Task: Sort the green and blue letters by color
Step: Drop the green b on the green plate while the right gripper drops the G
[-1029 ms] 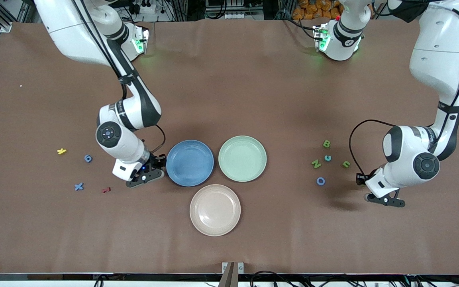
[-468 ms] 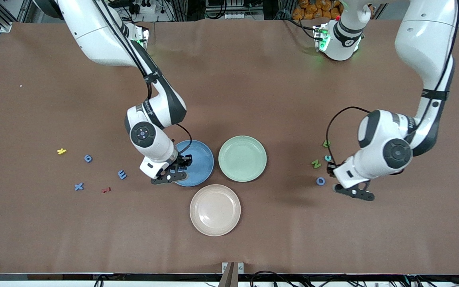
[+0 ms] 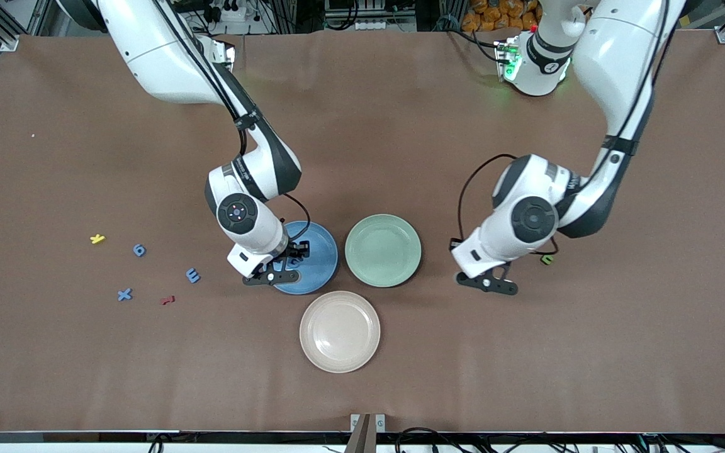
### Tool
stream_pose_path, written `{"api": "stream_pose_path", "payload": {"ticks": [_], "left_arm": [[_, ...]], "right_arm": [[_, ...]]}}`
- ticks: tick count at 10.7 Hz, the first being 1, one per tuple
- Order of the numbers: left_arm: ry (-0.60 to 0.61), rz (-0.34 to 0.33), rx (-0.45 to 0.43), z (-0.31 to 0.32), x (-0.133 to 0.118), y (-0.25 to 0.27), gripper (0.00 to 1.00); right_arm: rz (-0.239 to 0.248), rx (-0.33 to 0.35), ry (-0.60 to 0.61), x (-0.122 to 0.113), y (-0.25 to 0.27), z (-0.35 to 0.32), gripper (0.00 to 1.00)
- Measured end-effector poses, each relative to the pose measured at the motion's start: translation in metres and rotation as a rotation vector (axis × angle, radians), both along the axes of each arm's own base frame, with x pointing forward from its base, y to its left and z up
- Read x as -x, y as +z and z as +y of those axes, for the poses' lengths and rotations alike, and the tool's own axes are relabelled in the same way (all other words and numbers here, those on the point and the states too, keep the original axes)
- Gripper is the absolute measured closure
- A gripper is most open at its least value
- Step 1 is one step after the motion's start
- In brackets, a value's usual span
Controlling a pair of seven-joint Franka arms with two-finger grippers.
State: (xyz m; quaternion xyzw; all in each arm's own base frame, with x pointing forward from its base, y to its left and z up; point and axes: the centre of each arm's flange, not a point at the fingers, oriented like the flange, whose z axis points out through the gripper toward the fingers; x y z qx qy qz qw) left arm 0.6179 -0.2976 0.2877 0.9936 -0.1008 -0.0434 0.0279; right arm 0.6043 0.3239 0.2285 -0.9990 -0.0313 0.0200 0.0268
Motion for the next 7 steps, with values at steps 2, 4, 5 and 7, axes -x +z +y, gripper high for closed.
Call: {"api": "stream_pose_path", "payload": {"ticks": [2,4,5,7], "left_arm": [[0.076,0.007,-0.004,-0.038,0.012,-0.005,0.63],[0.136,0.009,-0.006,-0.076,0.026,-0.007,0.63],[0.158,0.014,-0.009,-0.093,0.035,-0.011,0.63],[0.192,0.023,-0.011,-0.120,0.051,-0.023,0.63]], "right_arm": [[0.044,0.024,-0.007,-0.005,0.010,-0.004,0.09],[0.065,0.040,-0.030,-0.017,0.024,-0.019,0.00],[0.059,0.051,-0.041,-0.025,0.027,-0.032,0.00],[0.033,0.098,-0.044,-0.039,0.028,-0.061,0.00]]}}
